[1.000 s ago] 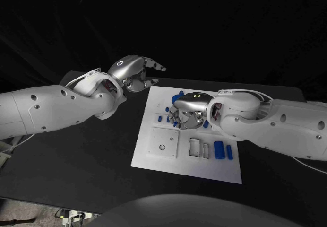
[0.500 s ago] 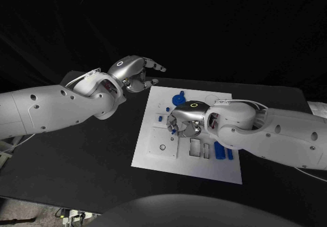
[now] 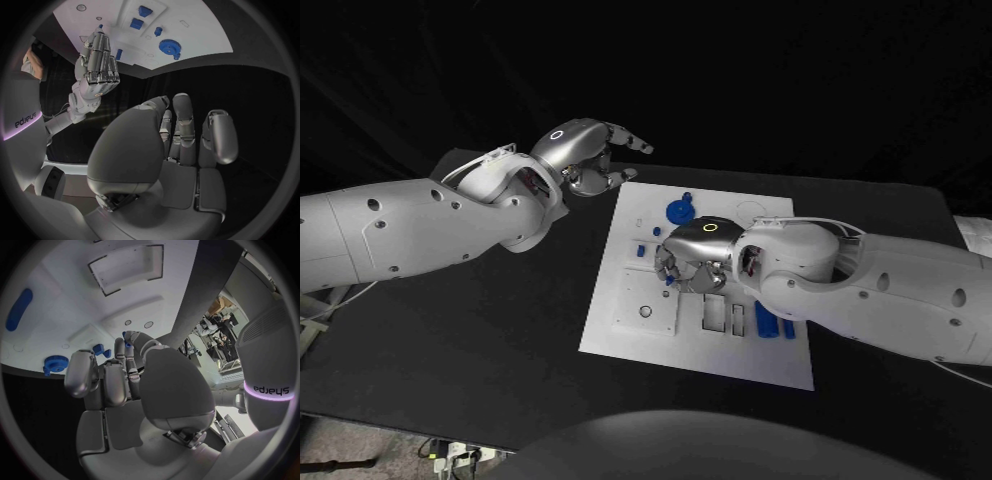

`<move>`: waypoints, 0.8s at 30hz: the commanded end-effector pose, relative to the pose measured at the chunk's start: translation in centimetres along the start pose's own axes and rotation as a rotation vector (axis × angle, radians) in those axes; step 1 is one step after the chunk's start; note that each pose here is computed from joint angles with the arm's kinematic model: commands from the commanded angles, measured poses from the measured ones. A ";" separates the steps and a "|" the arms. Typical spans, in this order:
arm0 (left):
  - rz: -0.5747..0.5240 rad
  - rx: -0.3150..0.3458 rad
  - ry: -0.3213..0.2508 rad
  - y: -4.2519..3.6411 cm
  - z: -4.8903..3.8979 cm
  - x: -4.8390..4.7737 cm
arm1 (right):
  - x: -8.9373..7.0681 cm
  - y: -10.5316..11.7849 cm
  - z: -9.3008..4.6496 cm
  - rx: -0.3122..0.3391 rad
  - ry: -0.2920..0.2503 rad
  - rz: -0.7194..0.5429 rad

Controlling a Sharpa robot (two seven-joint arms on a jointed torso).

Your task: Assemble the parts on the task board

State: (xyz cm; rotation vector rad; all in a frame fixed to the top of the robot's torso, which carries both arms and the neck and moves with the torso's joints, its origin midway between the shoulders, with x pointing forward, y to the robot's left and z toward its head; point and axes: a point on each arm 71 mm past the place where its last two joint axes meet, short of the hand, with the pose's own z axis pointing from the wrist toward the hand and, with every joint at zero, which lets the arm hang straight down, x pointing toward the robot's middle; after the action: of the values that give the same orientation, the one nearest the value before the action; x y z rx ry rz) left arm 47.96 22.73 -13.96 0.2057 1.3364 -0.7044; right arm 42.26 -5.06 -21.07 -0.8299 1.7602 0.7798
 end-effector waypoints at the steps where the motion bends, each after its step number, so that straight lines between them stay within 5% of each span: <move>1: -0.005 0.003 0.017 -0.13 0.07 0.14 | 0.1 0.1 0.1 0.001 0.004 -0.033; 24: -0.001 -0.007 0.044 0.09 0.11 0.38 | 0.9 0.2 0.2 0.001 0.009 0.014</move>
State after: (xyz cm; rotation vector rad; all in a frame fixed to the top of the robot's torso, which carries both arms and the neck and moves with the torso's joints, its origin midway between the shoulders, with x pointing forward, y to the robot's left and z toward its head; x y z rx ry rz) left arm 48.11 22.78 -14.20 0.2100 1.3634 -0.6977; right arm 42.09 -5.01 -21.99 -0.8258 1.7754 0.7812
